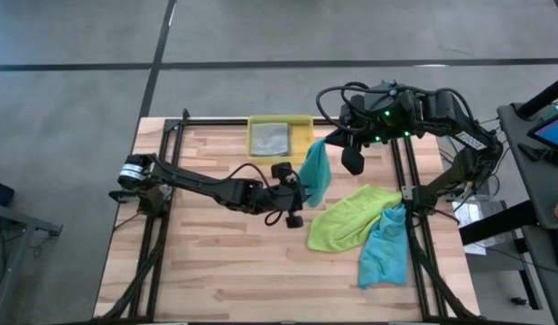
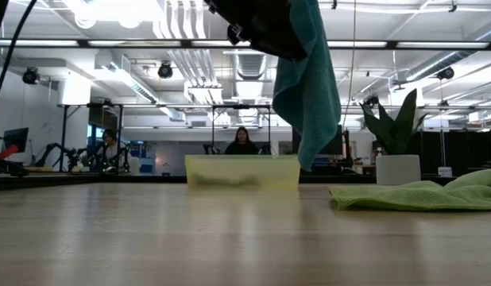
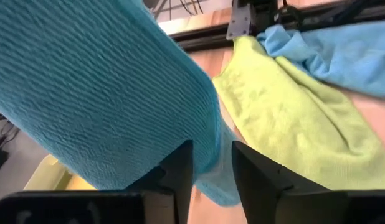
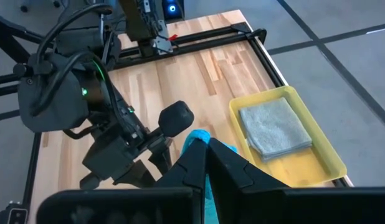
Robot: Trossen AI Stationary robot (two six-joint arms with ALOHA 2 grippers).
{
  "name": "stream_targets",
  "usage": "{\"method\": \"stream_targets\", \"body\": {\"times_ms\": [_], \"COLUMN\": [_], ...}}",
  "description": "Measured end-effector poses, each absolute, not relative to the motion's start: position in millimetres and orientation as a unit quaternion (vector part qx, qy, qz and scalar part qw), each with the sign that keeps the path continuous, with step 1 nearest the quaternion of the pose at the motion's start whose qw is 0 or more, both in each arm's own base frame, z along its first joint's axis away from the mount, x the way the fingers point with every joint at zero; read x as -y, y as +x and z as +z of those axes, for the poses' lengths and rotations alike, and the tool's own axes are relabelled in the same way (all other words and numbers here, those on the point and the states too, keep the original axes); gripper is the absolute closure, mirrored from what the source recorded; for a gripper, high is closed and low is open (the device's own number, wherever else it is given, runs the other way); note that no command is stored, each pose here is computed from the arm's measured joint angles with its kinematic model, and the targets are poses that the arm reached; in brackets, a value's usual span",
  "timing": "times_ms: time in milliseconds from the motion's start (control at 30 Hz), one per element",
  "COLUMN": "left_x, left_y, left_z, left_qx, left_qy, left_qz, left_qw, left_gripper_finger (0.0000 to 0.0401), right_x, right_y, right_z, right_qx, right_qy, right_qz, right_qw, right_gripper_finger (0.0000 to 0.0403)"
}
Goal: Fold microfiber towels
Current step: Fold the blue microfiber cloth
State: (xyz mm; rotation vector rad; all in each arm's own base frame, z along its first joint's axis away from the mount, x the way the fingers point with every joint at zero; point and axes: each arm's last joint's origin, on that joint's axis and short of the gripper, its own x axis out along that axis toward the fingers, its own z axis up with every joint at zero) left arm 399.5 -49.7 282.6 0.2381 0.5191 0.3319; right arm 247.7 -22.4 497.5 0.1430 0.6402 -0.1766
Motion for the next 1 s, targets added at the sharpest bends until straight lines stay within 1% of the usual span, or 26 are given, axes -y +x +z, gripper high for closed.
{"method": "stream_targets", "body": {"times_ms": [100, 200, 267, 367, 500, 567, 767, 933, 1000], "left_x": [50, 50, 49, 49, 49, 48, 45, 46, 47], "left_y": [399, 399, 399, 399, 397, 392, 358, 320, 303], "left_z": [282, 283, 283, 284, 284, 291, 321, 352, 362], "left_qx": [-0.262, -0.262, -0.262, -0.258, -0.270, -0.280, -0.322, -0.312, -0.318], "left_qy": [0.117, 0.117, 0.111, 0.092, 0.094, 0.090, 0.062, 0.015, 0.008], "left_qz": [0.163, 0.162, 0.161, 0.166, 0.164, 0.165, 0.176, 0.184, 0.188], "left_qw": [0.944, 0.944, 0.945, 0.947, 0.944, 0.941, 0.928, 0.932, 0.929], "left_gripper_finger": [0.0336, 0.0380, 0.0395, 0.0396, 0.0400, 0.0400, 0.0401, 0.0401, 0.0401], "right_x": [22, 22, 22, 22, 22, 23, 26, 28, 29], "right_y": [248, 248, 248, 248, 247, 247, 247, 251, 255], "right_z": [497, 497, 497, 497, 497, 497, 497, 496, 493], "right_qx": [-0.314, -0.314, -0.314, -0.315, -0.317, -0.317, -0.317, -0.315, -0.319], "right_qy": [0.070, 0.070, 0.070, 0.070, 0.068, 0.065, 0.057, 0.063, 0.065], "right_qz": [-0.087, -0.087, -0.087, -0.087, -0.086, -0.086, -0.088, -0.094, -0.112], "right_qw": [0.943, 0.943, 0.943, 0.943, 0.942, 0.942, 0.943, 0.942, 0.939], "right_gripper_finger": [0.0394, 0.0394, 0.0394, 0.0394, 0.0394, 0.0394, 0.0394, 0.0394, 0.0394]}}
